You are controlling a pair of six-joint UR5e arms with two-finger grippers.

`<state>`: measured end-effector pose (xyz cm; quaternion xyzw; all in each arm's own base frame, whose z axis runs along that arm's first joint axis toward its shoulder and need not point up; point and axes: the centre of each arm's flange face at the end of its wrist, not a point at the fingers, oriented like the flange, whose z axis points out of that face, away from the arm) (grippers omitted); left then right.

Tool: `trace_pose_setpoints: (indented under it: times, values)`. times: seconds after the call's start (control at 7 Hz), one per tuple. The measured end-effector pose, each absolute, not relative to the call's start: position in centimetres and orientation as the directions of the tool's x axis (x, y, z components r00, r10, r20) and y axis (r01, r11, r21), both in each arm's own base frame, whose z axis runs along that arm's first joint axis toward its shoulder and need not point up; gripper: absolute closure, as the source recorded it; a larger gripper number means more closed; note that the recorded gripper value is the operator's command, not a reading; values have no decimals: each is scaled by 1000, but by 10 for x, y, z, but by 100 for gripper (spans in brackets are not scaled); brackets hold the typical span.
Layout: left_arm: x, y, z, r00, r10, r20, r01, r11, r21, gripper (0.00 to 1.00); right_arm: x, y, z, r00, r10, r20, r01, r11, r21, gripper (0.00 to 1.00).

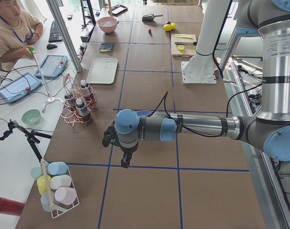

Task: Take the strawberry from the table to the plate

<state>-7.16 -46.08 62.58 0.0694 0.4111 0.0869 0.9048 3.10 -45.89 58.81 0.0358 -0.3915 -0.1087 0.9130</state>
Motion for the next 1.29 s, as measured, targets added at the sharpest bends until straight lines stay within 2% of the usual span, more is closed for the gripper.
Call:
trace_pose_setpoints:
  times: [0.43, 0.86, 1.29]
  values:
    - [-69, -465, 617, 626, 203, -753, -78, 977, 198, 0, 32, -442, 603, 665, -208, 717, 174, 977, 122, 0]
    - [-67, -446, 624, 615, 219, -757, -81, 973, 216, 0, 32, -443, 604, 668, -207, 714, 175, 977, 120, 0]
    - [-33, -445, 625, 592, 297, -750, -136, 953, 270, 0, 27, -446, 599, 663, -229, 712, 189, 972, 137, 0]
